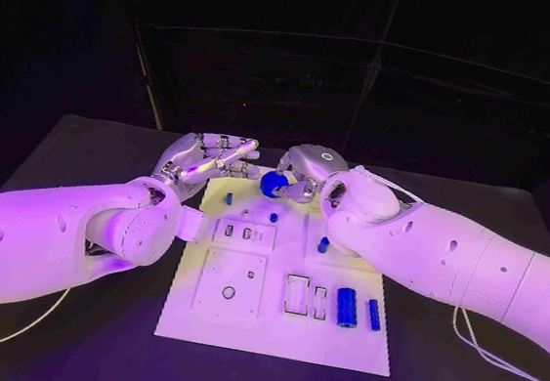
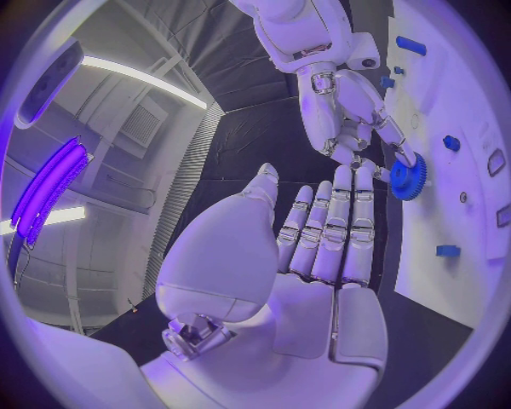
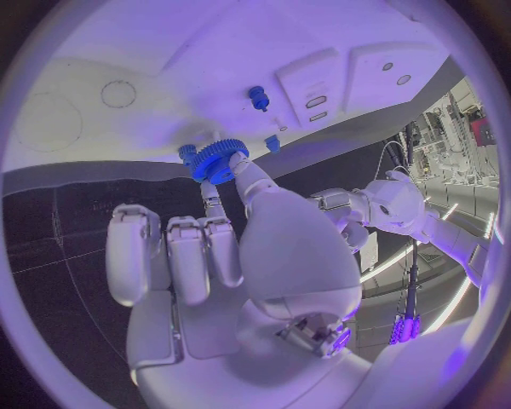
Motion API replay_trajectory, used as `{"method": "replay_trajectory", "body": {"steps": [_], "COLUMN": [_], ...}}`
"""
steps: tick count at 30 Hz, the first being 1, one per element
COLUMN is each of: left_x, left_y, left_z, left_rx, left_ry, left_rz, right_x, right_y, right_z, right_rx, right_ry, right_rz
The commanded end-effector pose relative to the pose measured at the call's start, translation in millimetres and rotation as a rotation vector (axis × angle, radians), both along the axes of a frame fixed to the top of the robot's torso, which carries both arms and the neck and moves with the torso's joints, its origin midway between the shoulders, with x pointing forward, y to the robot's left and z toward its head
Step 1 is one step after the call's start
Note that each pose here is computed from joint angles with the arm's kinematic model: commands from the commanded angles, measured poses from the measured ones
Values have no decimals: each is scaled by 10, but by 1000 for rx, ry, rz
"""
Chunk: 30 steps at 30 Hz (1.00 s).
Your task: Assemble the parts on the task board
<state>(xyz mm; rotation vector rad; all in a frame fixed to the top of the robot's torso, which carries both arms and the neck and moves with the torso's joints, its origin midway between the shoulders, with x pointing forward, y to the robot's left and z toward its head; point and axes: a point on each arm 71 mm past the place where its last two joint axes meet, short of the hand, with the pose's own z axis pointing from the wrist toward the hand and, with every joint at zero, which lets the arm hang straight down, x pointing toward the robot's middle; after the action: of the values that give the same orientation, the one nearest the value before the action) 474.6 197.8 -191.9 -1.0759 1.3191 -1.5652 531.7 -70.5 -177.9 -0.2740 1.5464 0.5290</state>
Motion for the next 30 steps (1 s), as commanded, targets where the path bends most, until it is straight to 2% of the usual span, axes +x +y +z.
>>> {"method": "replay_trajectory", "body": {"steps": [1, 16, 30], "left_x": [1, 2, 16], "left_y": [-15, -10, 17], "left_z": [18, 19, 14], "left_rx": [-3, -3, 1], "left_ry": [-11, -11, -10], "left_rz": [-11, -10, -3], "right_x": [6, 20, 27], "right_y": [30, 81, 87], "right_z": [-15, -65, -64], "right_rx": [-27, -57, -53], "right_ry": [9, 37, 32], "right_rz": [5, 4, -8]}}
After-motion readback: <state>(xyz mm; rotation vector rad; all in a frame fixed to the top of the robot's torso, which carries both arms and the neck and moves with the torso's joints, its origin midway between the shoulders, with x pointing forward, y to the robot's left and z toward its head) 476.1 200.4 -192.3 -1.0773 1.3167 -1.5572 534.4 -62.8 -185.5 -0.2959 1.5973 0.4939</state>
